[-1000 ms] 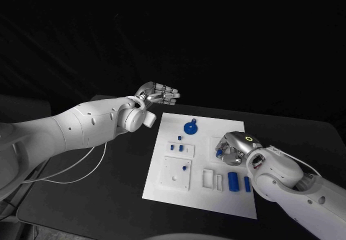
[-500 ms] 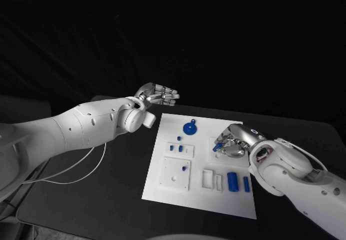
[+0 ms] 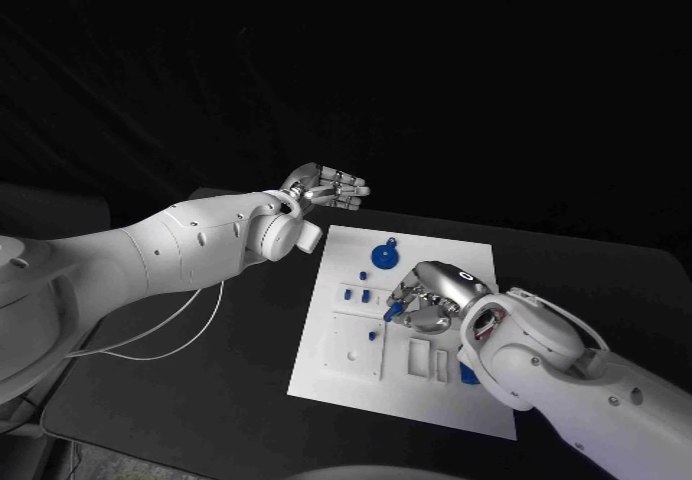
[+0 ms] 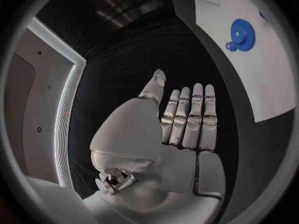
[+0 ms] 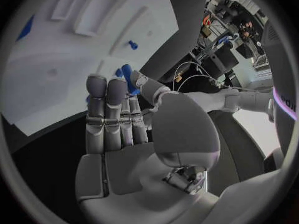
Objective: Assemble the parts on the task board
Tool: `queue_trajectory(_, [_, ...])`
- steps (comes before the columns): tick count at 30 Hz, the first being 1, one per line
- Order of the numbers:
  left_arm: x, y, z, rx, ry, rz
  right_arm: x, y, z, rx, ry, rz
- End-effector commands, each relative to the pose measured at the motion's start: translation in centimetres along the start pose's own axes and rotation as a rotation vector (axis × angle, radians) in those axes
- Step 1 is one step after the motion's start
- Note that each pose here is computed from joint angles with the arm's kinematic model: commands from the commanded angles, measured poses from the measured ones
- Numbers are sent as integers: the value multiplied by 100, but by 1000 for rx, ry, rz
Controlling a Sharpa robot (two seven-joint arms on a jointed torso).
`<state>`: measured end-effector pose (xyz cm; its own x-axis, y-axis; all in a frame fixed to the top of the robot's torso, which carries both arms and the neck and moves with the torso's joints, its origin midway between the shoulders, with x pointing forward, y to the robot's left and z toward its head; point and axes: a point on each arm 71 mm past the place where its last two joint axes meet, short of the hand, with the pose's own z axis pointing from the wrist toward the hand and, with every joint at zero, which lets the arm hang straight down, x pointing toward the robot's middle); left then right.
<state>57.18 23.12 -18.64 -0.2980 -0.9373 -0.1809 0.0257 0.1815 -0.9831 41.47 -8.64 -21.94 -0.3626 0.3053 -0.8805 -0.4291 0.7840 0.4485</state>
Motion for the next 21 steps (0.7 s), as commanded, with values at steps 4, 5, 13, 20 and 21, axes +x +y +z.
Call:
queue_trajectory(4, [51, -12, 30, 12, 6, -7, 141, 282, 47, -107, -10, -78])
queue_trajectory(5, [58, -12, 33, 12, 7, -7, 165, 313, 52, -116, -8, -82])
queue_trajectory(13, [97, -12, 46, 13, 14, -9, 303, 469, 70, -162, 1, -113])
queue_trajectory(20, [114, -12, 49, 12, 20, -11, 418, 514, 71, -178, 17, -143])
queue_trajectory(21, [115, -11, 49, 12, 20, -11, 439, 516, 71, -180, 22, -148])
